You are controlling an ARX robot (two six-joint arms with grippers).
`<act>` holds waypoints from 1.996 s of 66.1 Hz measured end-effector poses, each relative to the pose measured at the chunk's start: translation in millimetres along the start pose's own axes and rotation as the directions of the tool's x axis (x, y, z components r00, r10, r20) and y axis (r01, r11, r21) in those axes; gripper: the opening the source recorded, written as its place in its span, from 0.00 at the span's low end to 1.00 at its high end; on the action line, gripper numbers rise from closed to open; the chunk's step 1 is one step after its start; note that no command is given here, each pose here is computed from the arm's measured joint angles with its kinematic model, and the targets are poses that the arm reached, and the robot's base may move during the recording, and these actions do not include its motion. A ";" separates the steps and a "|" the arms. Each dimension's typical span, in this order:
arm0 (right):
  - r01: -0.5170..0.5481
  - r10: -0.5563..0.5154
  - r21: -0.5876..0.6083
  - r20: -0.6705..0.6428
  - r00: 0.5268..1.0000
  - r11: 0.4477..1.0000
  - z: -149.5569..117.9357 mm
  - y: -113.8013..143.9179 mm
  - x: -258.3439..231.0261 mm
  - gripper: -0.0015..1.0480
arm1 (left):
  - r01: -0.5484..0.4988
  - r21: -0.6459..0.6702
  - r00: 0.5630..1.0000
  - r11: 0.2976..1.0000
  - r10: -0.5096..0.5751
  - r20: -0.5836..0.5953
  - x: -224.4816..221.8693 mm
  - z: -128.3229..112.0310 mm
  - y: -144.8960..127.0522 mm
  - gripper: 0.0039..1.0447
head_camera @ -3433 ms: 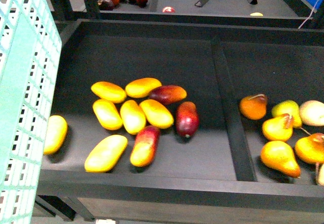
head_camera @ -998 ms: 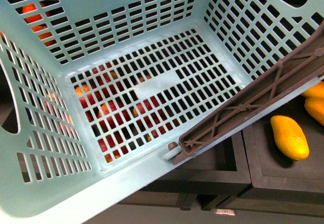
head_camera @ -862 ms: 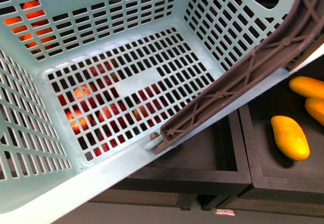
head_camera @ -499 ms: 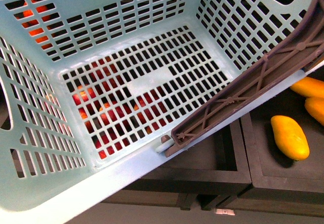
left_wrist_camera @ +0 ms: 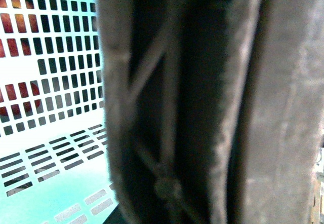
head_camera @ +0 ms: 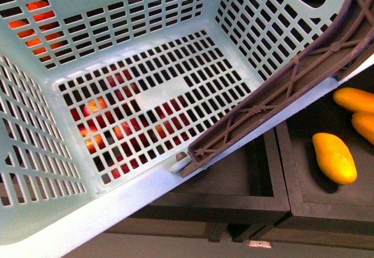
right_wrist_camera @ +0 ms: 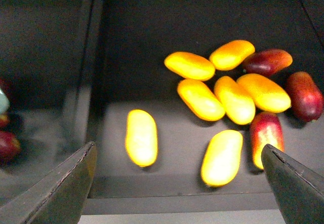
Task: Pick mango and avocado into basket
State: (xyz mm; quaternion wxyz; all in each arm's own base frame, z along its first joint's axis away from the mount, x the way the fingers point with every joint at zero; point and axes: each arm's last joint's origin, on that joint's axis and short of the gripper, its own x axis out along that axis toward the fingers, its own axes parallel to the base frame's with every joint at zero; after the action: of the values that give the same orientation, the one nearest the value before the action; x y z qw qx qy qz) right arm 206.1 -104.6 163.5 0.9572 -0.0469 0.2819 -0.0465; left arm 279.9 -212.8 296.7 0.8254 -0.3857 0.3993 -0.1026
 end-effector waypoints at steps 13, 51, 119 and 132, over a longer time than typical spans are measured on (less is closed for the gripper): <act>-0.060 0.039 -0.113 -0.182 0.983 0.992 -29.2 -4.9 77.7 0.92 | 0.001 0.000 1.000 1.000 -0.001 -0.001 0.0 0.0 0.0 0.12; -0.290 0.167 -0.197 -0.476 0.864 0.937 -75.2 47.7 201.1 0.92 | 0.001 0.000 1.000 1.000 -0.001 -0.002 0.0 -0.1 0.0 0.12; -0.369 0.218 -0.171 -0.561 0.798 0.914 -94.6 76.1 270.2 0.80 | 0.001 0.000 1.000 1.000 -0.001 -0.001 0.0 0.0 0.0 0.12; -0.370 0.228 -0.149 -0.565 0.793 0.917 -94.4 75.8 271.0 0.66 | 0.000 0.000 1.000 1.000 0.000 -0.001 0.0 0.0 0.0 0.12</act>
State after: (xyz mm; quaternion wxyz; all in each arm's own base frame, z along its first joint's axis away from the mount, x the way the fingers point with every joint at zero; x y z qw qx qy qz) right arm 386.2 -66.7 -69.4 0.8208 -0.1075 0.5453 0.1318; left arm 279.9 -212.8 296.7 0.8252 -0.3858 0.3995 -0.1029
